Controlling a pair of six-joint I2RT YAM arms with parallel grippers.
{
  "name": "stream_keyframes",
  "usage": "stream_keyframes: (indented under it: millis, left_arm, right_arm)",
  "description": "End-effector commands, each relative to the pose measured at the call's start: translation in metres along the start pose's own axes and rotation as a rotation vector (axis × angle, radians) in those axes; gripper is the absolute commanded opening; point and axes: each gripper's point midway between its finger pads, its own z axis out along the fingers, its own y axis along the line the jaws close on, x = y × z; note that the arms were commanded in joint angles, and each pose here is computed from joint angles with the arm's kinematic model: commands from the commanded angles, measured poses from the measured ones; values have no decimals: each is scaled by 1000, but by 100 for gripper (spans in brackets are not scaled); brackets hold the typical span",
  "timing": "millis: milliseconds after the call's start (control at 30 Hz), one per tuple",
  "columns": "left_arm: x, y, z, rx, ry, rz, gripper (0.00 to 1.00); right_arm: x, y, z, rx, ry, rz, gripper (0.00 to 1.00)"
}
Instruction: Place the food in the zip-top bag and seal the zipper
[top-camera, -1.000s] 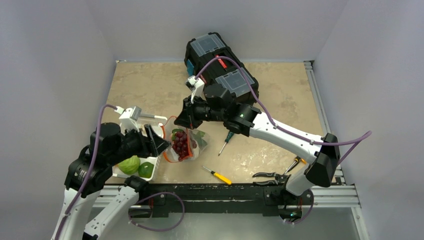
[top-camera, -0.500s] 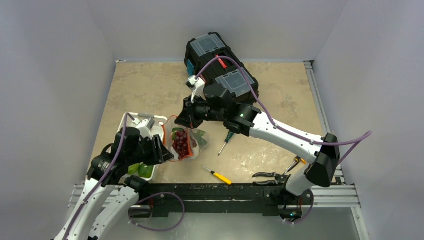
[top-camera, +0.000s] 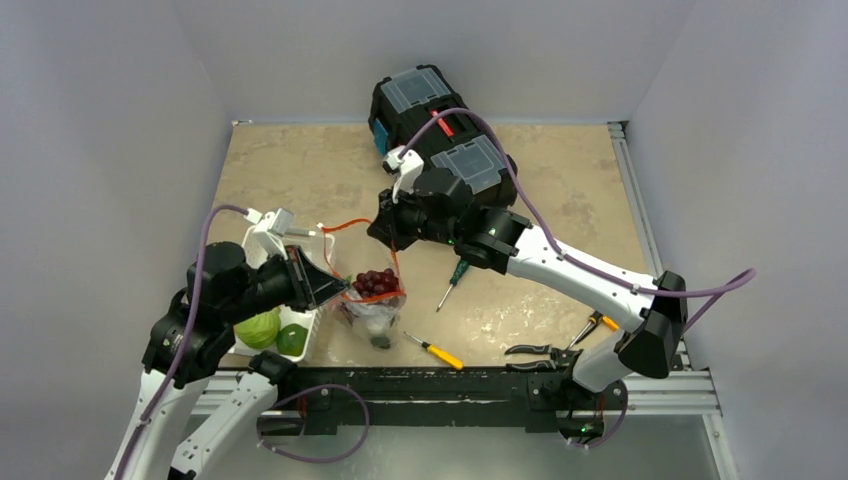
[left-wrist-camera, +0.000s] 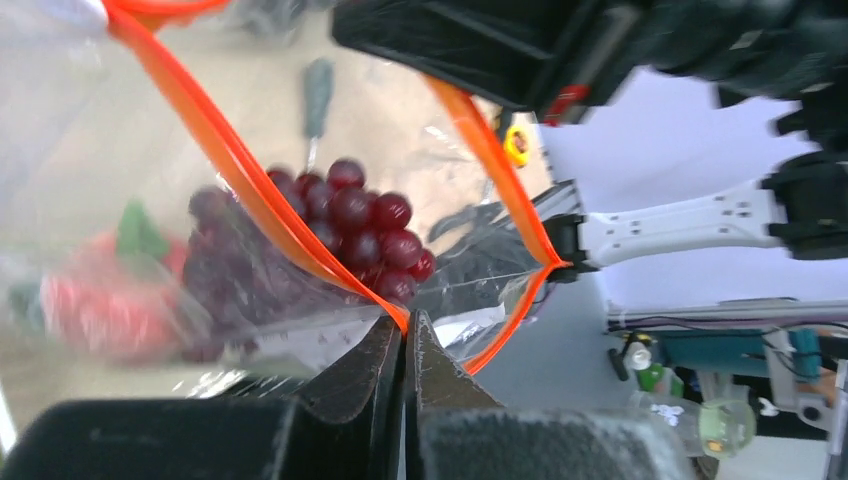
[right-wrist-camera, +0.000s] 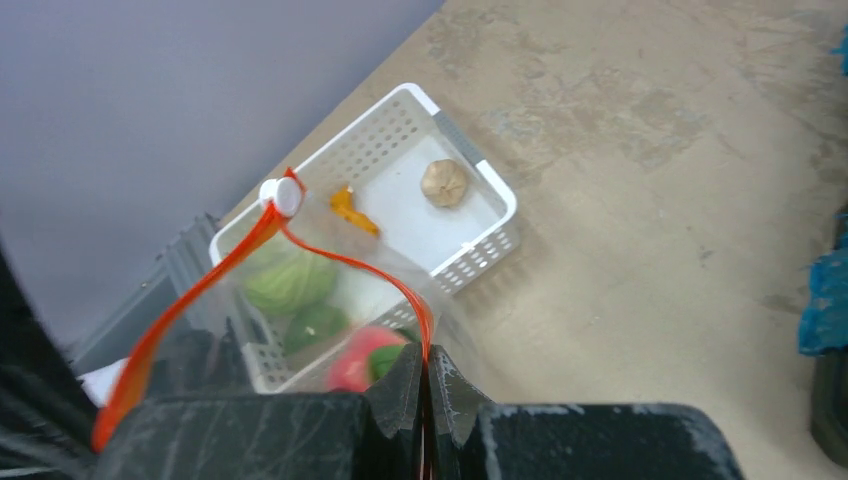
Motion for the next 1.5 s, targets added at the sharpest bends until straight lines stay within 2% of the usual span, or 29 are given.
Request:
stream_keyframes:
  millis: [0, 167, 300, 433, 533, 667, 800, 900, 1033, 1267, 1367, 1467]
  left_arm:
    - [-28, -54, -15, 213, -91, 22, 0]
    - [-8, -5, 7, 32, -43, -40, 0]
    - [12, 33, 26, -89, 21, -68, 0]
    - [7, 17, 33, -5, 35, -74, 0]
    - [-11, -11, 25, 87, 0, -47, 0]
    - [-25, -29, 15, 114, -24, -28, 0]
    - [-19, -15, 19, 80, -40, -46, 0]
    - [2, 14, 35, 19, -4, -100, 0]
    - [25, 41, 54, -35, 67, -152, 0]
    - [-13, 6, 26, -10, -16, -41, 0]
    - [-24, 1, 13, -40, -45, 11, 15]
    - [-25, 11, 4, -105, -62, 42, 37]
  right_arm:
    - [-35, -11, -24, 90, -108, -62, 0]
    - [-38, -14, -29, 108, -128, -73, 0]
    - [-12, -22, -14, 109, -68, -66, 0]
    - [-4, -25, -7, 119, -33, -57, 0]
    - [-23, -22, -15, 132, -75, -69, 0]
    - [-45, -16, -30, 131, -121, -78, 0]
    - [-43, -13, -34, 108, -139, -73, 0]
    - [-9, -14, -15, 63, -69, -41, 0]
    - [23, -27, 5, 97, 21, -25, 0]
    - [-14, -18, -13, 97, -64, -53, 0]
    - [-24, -18, -20, 106, -89, -63, 0]
    - [-21, -22, -21, 123, -92, -64, 0]
